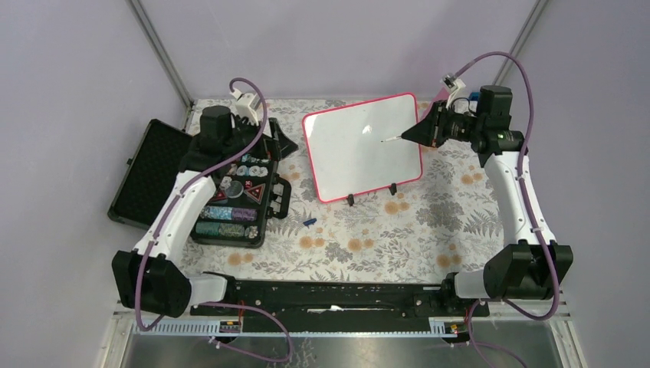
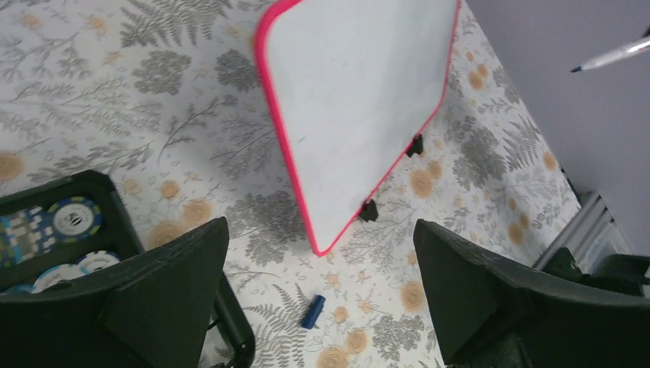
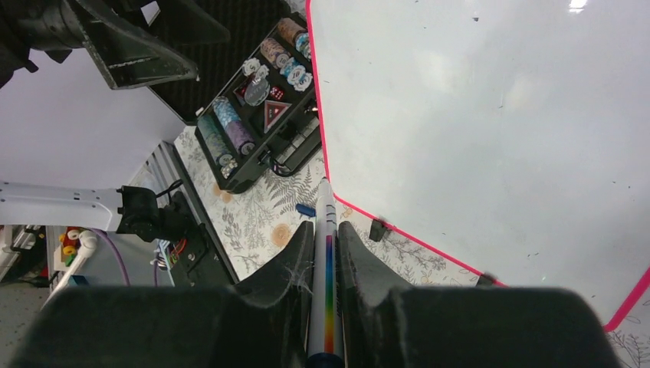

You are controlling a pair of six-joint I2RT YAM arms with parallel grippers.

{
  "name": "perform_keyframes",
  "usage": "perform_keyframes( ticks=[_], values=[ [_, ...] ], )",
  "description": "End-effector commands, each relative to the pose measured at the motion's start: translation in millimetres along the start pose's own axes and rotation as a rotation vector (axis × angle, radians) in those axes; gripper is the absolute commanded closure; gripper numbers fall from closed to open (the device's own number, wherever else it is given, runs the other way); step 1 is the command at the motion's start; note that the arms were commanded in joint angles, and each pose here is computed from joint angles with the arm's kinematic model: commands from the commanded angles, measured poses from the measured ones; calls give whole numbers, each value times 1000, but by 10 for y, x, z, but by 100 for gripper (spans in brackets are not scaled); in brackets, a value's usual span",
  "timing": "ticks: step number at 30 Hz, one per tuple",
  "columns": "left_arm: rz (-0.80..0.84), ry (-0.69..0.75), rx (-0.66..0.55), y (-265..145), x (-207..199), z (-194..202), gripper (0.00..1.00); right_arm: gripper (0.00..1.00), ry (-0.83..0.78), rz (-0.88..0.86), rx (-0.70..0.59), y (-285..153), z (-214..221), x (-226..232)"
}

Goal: Write a sentence on the whiteboard

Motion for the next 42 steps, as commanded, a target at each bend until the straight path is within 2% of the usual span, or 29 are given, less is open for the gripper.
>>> perform_keyframes(
  ticks=[1, 5, 9, 15, 21, 28, 33, 37, 42],
  values=[
    [-8, -24, 17, 118, 260, 209, 1, 100, -87, 0, -16, 101, -50, -1],
    [-59, -98, -17, 268, 429, 321, 1, 100, -96, 3, 16, 221, 121, 28],
    [65, -61, 3, 409, 401, 410, 3, 100, -119, -11, 40, 273, 192, 28],
    [130, -81, 49, 682, 540, 562, 17, 100, -121, -35, 52, 299, 224, 55],
    [187, -82, 47, 835, 575, 510, 25, 100, -136, -40, 73, 337, 255, 76],
    [308, -44, -2, 879, 474, 422, 29, 100, -172, -16, 58, 476, 188, 56],
    [339, -47, 8, 1007, 471, 350, 32, 100, -224, -8, 44, 673, 72, 77],
    [341, -44, 5, 1128, 506, 259, 47, 100, -249, -20, 45, 818, 17, 106],
    [340, -30, 18, 1280, 607, 232, 74, 100, -266, -37, 38, 909, -26, 132]
  ],
)
Point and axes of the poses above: each gripper's point midway between its finger pads, its own y axis out along the fingers, its own x axis along the line the jaws close on, z = x × y, the point moved 5 cm from there along -y, back along the fingers, and after that the axes turned 1 degree about y, right-handed, at the moved point
